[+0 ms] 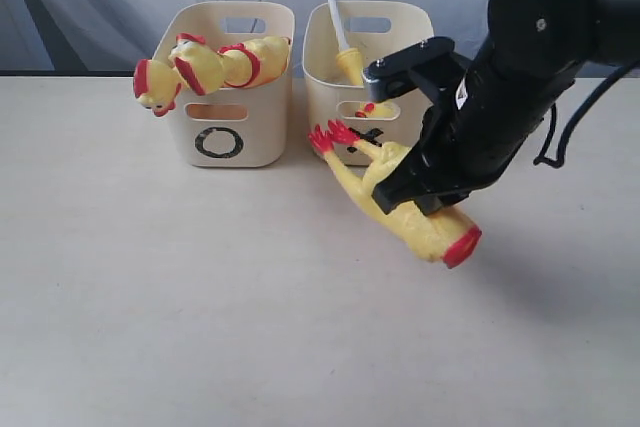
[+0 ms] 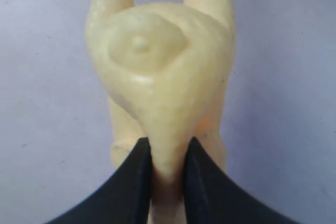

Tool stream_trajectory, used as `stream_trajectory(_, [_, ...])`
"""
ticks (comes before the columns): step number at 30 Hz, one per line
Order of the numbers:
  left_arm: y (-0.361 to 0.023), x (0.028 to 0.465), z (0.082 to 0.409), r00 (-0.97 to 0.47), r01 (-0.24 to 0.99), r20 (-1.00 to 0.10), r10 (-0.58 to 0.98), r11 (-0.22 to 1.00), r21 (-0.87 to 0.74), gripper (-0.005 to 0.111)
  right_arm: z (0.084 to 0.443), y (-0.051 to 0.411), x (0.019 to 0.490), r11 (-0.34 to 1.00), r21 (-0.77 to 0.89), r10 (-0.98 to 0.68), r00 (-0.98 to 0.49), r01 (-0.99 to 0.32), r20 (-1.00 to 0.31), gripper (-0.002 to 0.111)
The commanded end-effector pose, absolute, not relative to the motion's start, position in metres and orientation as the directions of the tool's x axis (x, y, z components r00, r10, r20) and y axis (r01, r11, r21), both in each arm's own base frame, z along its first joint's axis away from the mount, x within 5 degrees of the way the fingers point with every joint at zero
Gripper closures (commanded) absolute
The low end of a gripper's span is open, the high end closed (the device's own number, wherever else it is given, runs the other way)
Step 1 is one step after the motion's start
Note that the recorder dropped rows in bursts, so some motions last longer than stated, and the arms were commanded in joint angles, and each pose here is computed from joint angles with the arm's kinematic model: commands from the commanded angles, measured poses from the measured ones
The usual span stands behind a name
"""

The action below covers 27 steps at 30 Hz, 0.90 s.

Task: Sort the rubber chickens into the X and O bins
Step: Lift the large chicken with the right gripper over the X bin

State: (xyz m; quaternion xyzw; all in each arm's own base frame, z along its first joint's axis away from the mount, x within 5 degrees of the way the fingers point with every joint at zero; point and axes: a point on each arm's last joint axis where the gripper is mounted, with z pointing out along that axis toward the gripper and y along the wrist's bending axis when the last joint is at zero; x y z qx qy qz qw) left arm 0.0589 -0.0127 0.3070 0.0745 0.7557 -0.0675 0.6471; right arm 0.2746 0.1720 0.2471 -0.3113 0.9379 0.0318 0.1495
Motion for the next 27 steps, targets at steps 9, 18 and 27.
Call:
stream_trajectory(9, [-0.013,0.059,0.306,-0.148,0.199,-0.989,0.018,0.98,-0.012,0.107,0.288,0.166,0.268,0.806,-0.059,-0.535,-0.682,-0.589,-0.499,0.109])
stream_trajectory(18, [-0.013,0.059,0.306,-0.148,0.199,-0.989,0.018,0.98,-0.012,0.107,0.301,0.168,0.282,0.852,-0.092,-0.438,-0.605,-0.516,-0.665,0.109])
stream_trajectory(27, [-0.013,0.059,0.306,-0.151,0.2,-0.988,0.018,0.98,-0.013,0.107,0.319,0.17,0.298,0.89,-0.121,-0.334,-0.449,-0.44,-0.829,0.109])
